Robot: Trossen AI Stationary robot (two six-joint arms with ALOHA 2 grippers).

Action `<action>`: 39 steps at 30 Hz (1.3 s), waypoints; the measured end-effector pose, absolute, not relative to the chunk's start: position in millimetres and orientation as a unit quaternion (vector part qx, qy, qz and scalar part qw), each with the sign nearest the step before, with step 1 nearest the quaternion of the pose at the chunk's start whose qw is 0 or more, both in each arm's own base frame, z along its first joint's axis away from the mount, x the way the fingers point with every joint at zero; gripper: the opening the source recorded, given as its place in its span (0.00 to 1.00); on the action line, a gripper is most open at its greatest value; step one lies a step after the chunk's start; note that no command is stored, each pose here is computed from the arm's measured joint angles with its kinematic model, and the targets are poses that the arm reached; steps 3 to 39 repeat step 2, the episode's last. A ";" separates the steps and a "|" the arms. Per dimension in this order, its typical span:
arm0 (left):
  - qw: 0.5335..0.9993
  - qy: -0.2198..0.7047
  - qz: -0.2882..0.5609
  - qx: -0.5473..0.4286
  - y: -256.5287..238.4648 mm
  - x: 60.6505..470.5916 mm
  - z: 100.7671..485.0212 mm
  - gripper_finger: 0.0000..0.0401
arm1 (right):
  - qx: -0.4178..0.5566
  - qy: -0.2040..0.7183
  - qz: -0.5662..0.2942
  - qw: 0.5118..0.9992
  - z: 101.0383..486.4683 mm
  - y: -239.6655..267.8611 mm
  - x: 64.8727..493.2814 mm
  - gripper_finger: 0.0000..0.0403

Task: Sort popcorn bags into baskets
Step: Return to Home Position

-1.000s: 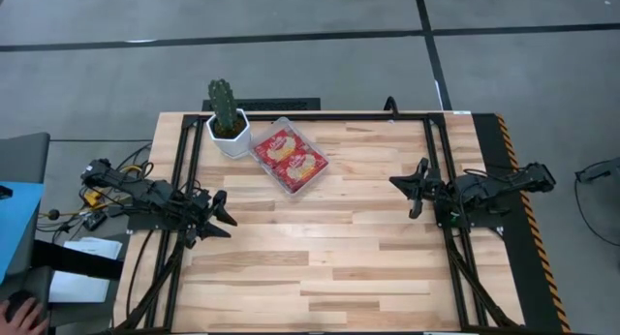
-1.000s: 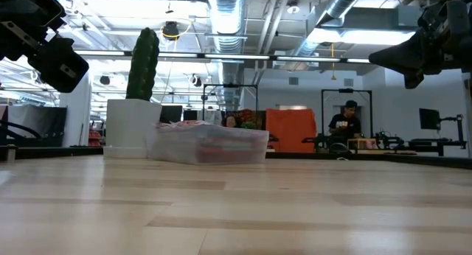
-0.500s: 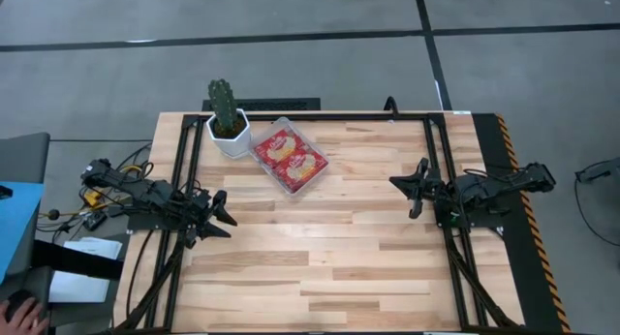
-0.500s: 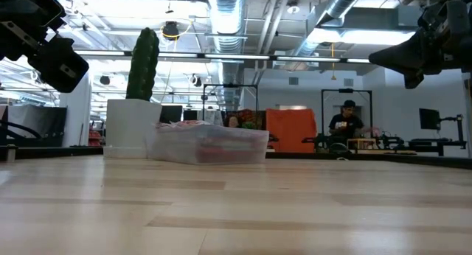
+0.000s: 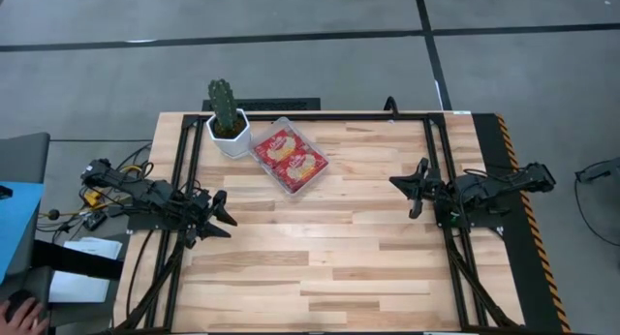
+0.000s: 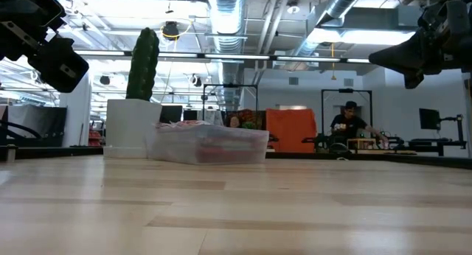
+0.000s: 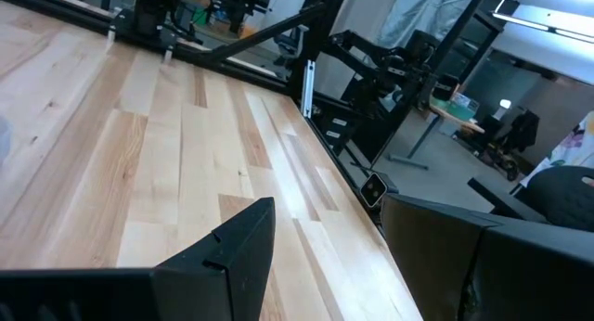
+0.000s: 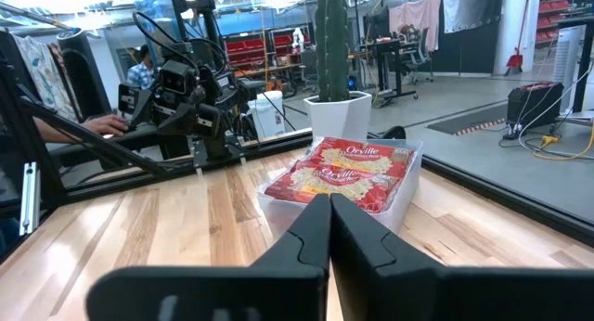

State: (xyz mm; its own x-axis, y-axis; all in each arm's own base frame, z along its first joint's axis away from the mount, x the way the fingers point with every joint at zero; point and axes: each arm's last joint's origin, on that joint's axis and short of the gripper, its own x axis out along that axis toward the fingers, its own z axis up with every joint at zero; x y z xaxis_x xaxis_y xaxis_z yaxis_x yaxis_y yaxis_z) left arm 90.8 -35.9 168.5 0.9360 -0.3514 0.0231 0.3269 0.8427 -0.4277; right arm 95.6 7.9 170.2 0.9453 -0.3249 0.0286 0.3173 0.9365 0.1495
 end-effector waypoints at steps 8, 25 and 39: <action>0.959 0.028 -0.177 -0.218 -35.9 90.8 168.5 0.47 | 0.072 -0.026 -0.163 0.984 170.2 7.9 95.6 0.08; 0.959 0.028 -0.177 -0.218 -35.9 90.8 168.5 0.47 | 0.072 -0.026 -0.163 0.984 170.2 7.9 95.6 0.08; 0.959 0.028 -0.177 -0.218 -35.9 90.8 168.5 0.47 | 0.072 -0.026 -0.163 0.984 170.2 7.9 95.6 0.08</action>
